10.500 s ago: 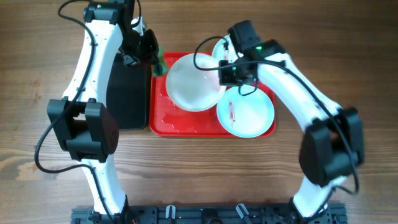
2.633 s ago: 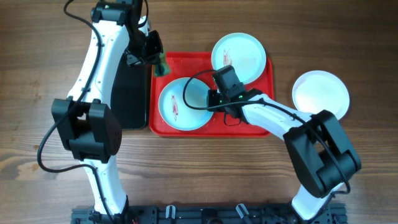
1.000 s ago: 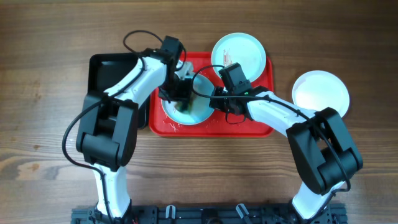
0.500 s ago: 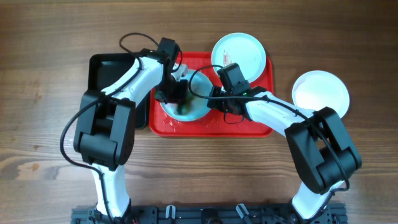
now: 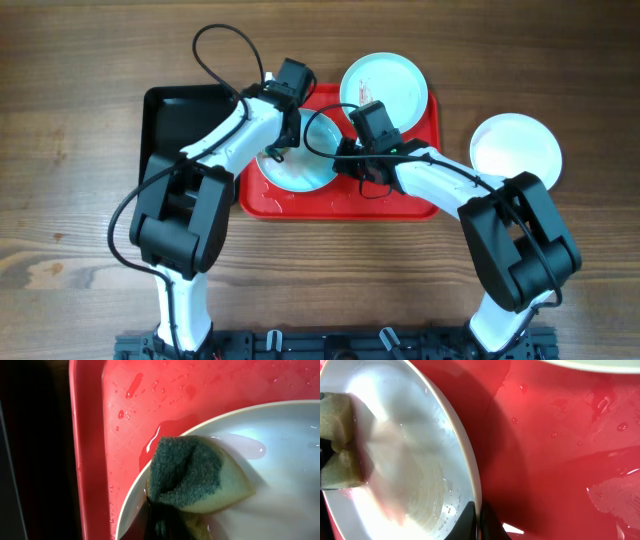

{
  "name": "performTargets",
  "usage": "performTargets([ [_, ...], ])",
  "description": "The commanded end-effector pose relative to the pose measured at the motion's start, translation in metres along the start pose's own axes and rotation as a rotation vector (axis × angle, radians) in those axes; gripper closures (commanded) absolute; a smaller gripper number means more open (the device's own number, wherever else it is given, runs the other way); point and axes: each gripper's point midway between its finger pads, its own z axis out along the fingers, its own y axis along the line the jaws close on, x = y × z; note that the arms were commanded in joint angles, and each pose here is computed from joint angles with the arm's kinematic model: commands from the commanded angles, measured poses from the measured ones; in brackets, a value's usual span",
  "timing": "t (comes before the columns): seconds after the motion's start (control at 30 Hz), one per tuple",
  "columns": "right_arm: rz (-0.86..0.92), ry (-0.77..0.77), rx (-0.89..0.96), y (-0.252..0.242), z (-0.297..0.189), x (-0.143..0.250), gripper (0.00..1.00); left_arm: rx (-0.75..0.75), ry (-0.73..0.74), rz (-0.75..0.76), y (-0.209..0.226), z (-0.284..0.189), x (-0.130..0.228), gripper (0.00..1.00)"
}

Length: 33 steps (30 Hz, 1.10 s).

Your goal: Clean dirty plates on tray and stack at the side

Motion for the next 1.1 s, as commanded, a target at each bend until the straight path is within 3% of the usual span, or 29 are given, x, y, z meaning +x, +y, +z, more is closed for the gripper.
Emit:
performTargets([
  [0.0, -0.003, 0.029, 0.016, -0.006, 0.004, 0.007, 0.96, -0.013, 0.068, -0.015, -0.002, 0.020, 0.021, 0.96],
  [0.13, -0.002, 0.029, 0.015, -0.006, 0.004, 0.007, 0.96, 0.411, 0.210, -0.032, -0.073, 0.002, 0.042, 0.96],
  [0.23, -0.003, 0.029, 0.015, -0.006, 0.004, 0.007, 0.96, 0.758, 0.237, -0.038, -0.123, -0.031, 0.035, 0.96],
  [0.37, -0.002, 0.029, 0.015, -0.006, 0.004, 0.007, 0.96, 0.939, 0.231, -0.022, -0.146, -0.054, 0.029, 0.96],
  [0.53, -0.003, 0.029, 0.015, -0.006, 0.004, 0.007, 0.96, 0.835, 0.204, -0.033, -0.136, -0.040, 0.026, 0.96],
  [0.77, -0.002, 0.029, 0.016, -0.006, 0.004, 0.007, 0.96, 0.452, 0.101, -0.134, -0.081, 0.003, 0.009, 0.96],
  [0.97, -0.002, 0.030, 0.016, -0.006, 0.004, 0.007, 0.96, 0.096, 0.098, -0.215, -0.015, 0.020, 0.018, 0.96],
  [1.07, -0.003, 0.029, 0.016, -0.006, 0.004, 0.007, 0.96, 0.047, 0.159, -0.225, -0.001, 0.015, 0.028, 0.96],
])
